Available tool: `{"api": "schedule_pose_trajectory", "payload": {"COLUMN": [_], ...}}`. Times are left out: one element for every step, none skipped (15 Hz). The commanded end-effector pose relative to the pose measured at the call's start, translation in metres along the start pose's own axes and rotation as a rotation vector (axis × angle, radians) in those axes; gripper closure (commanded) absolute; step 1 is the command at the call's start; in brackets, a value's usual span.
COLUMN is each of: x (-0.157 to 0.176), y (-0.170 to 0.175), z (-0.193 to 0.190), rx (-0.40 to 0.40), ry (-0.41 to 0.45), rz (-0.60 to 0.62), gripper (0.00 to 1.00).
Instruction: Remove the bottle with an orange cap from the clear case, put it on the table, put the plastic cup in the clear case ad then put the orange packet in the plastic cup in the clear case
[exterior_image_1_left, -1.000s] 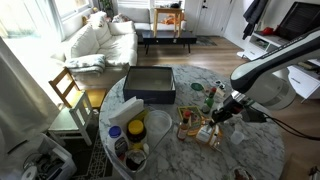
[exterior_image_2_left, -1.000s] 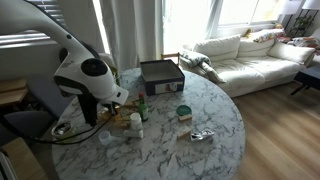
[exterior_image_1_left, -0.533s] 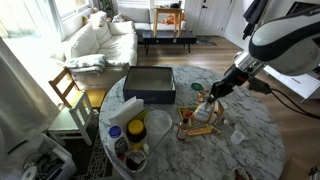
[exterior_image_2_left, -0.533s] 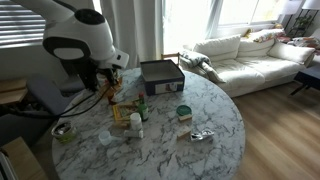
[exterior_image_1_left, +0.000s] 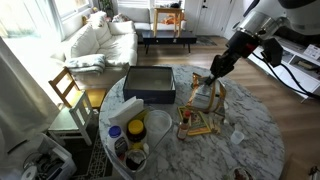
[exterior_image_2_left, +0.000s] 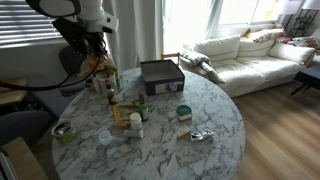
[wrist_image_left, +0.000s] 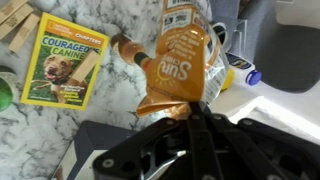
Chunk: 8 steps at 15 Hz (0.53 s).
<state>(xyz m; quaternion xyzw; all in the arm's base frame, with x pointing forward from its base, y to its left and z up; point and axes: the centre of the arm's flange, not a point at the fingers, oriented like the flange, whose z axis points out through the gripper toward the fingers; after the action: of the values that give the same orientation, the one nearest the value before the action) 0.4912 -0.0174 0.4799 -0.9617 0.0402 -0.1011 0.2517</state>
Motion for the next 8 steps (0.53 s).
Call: {"api": "schedule_pose_trajectory", "payload": {"x": [-0.002,-0.004,-0.005,-0.007,-0.004,-0.002,-0.001,-0.001], "y": [-0.031,-0.040,-0.050,-0.057,-0.066,-0.071,-0.076,-0.077], "z": [0.028,0.041,0.053,0.063,0.073,0.081,0.088,0.095], "rx": [0.086,0.101,0.104,0.104,0.104,0.104,0.109,0.094], "ry": [-0.049,-0.046,-0.023,0.011,0.077,0.160,0.209,0.282], "rz": [-0.032,-0.026,-0.012,-0.010,-0.008,-0.014,-0.007,-0.011], "gripper": [1.00,1.00,1.00,1.00,1.00,1.00,1.00,1.00]}}
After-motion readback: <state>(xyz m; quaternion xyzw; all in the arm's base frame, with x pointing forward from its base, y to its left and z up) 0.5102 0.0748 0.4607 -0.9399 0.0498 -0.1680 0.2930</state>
